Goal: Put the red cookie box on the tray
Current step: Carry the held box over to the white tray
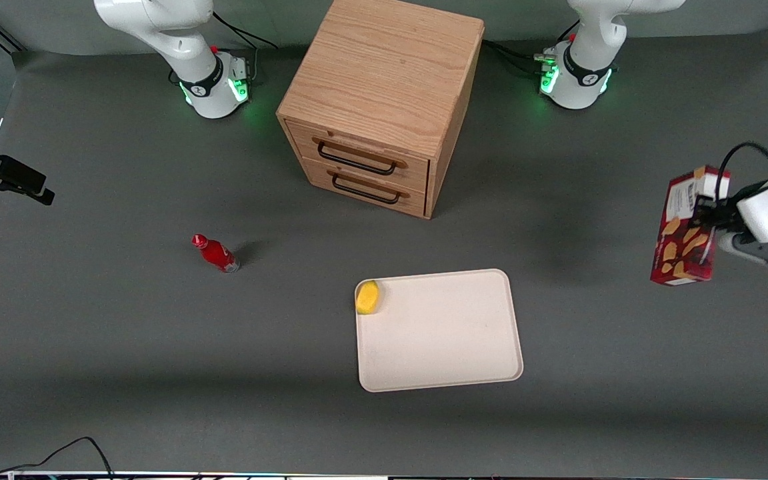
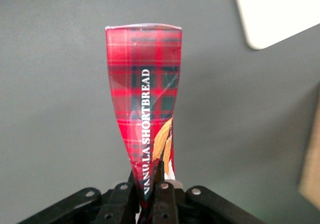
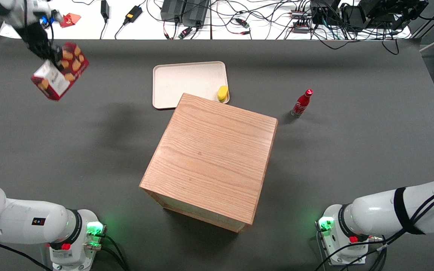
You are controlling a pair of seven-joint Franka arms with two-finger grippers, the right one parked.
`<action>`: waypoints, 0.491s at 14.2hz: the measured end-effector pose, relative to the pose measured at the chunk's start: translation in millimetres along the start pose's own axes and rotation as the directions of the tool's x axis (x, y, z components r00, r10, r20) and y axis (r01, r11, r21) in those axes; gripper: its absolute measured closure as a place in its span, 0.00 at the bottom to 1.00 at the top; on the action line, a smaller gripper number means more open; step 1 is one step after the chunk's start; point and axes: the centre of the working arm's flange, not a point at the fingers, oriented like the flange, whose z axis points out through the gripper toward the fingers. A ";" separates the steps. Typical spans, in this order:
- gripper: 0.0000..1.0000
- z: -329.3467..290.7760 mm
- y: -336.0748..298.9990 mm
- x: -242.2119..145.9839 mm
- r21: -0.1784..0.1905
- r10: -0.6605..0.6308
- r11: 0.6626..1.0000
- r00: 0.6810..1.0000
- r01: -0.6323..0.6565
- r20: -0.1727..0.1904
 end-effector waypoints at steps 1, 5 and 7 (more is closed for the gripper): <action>0.88 -20.8 33.3 6.3 0.005 -0.060 0.998 0.998 0.060 -0.008; 0.88 17.2 169.1 68.0 -0.009 -0.272 0.962 0.960 0.272 -0.061; 0.88 74.0 204.7 111.3 -0.025 -0.323 0.946 0.940 0.322 -0.109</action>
